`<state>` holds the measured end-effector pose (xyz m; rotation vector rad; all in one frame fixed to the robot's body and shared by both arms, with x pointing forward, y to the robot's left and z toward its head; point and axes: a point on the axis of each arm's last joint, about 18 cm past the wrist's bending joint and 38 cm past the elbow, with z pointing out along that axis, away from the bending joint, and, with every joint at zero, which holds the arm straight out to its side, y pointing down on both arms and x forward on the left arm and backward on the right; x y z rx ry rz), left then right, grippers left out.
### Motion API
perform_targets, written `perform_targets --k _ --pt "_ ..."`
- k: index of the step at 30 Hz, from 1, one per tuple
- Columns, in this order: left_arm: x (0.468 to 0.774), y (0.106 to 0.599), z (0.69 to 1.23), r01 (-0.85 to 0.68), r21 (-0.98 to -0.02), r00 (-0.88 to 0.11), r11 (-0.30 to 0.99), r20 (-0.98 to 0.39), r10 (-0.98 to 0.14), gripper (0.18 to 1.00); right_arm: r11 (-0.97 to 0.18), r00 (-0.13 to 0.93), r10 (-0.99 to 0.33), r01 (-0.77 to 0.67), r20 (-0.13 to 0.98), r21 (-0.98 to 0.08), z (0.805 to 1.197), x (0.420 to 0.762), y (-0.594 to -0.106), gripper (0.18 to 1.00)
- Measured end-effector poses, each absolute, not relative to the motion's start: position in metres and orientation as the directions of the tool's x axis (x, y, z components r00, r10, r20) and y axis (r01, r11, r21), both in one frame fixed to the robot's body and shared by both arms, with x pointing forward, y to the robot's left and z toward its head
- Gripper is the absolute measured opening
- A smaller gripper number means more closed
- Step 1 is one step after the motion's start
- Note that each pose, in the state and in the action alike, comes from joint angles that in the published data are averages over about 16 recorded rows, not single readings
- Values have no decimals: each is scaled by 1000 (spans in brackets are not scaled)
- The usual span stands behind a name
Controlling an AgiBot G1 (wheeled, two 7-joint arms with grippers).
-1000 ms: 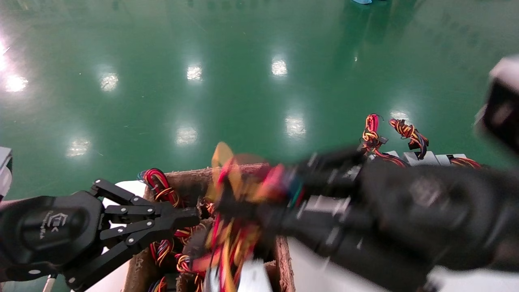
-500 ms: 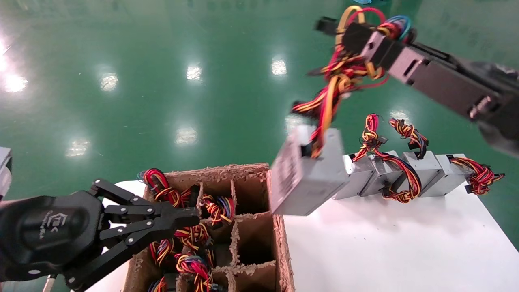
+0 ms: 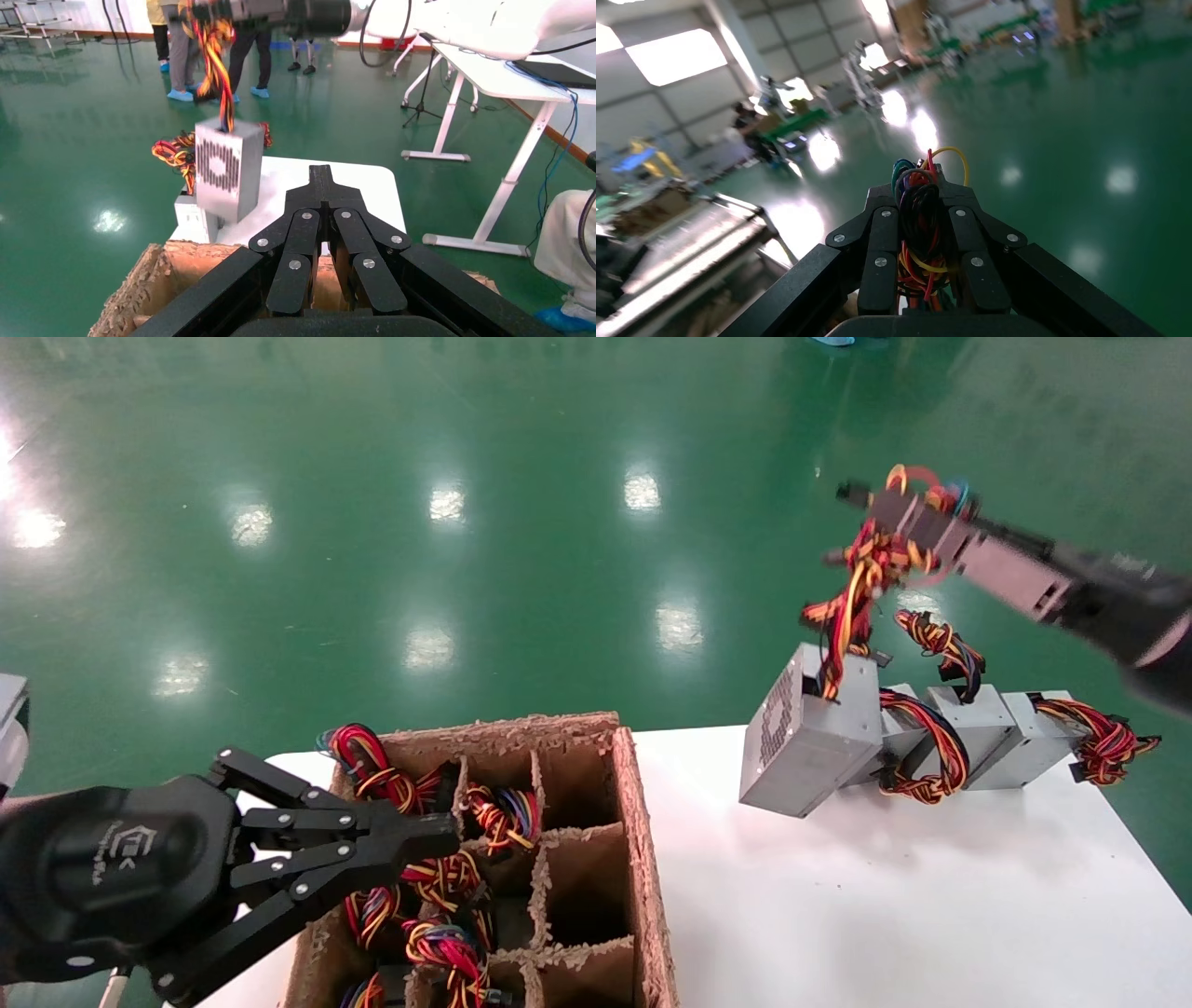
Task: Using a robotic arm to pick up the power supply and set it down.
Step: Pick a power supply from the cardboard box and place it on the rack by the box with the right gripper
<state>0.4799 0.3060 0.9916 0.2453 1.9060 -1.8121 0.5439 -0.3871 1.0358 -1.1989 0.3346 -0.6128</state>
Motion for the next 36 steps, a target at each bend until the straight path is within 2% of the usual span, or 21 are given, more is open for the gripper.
perform_targets --k 18,36 --pt "480 306 992 455 -885 -861 100 -466 -203 191 205 643 -760 98 -95 -974 977 581 -403 241" --pt "480 306 992 455 -885 -861 100 -466 -203 191 237 470 -862 43 -190 -970 946 603 -428 240"
